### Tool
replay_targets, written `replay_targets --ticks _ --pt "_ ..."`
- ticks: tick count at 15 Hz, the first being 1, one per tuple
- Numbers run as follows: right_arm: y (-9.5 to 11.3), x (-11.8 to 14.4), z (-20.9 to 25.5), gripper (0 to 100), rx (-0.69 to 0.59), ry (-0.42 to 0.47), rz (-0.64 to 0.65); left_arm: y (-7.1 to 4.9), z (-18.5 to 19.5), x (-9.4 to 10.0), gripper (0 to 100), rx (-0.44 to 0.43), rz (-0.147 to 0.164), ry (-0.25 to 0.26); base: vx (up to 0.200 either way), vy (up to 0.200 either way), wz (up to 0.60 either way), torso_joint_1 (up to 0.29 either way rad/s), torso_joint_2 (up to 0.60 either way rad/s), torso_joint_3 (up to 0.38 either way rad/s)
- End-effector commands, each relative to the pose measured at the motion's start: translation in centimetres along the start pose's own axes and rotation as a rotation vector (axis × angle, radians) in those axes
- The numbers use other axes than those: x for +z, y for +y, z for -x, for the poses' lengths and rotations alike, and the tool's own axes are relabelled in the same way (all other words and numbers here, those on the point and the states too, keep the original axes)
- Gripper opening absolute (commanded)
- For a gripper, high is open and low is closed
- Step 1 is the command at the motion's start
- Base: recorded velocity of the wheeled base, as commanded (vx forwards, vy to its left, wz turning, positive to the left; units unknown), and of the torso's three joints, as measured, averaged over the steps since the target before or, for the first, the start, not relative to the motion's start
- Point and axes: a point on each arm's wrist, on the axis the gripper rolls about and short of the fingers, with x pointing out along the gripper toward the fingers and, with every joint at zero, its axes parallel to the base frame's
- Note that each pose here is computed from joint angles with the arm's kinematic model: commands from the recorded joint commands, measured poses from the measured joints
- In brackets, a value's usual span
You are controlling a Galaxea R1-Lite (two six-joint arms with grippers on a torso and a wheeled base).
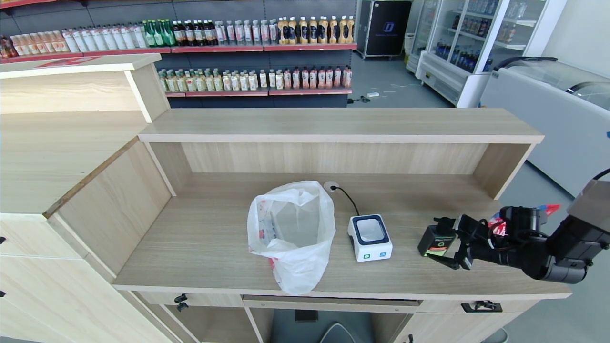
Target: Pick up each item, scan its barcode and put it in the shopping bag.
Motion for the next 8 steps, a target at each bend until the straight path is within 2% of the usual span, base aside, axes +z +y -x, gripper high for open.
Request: replay_targets --ticks 1,3,4,8 --pt "0.3 -0.3 -0.4 100 0.011 0.002 -0.004 0.0 0.0 0.0 100 0.000 0.000 0.000 0.000 0.000 0.00 0.000 0.00 0.000" --pt "0.4 -0.4 -1.0 100 0.018 -0.004 -0.001 0.0 0.0 0.0 100 0.002 0.000 0.000 0.000 0.000 0.00 0.000 0.00 0.000" --pt "0.4 -0.3 -1.1 0 0.019 -0.005 0.001 0.0 0.0 0.0 100 0.000 0.000 0.000 0.000 0.000 0.00 0.000 0.00 0.000" --pt "0.3 -0.5 -1.7 0 0.020 -0.010 0.007 0.0 0.0 0.0 100 0.000 0.000 0.000 0.000 0.000 0.00 0.000 0.00 0.000"
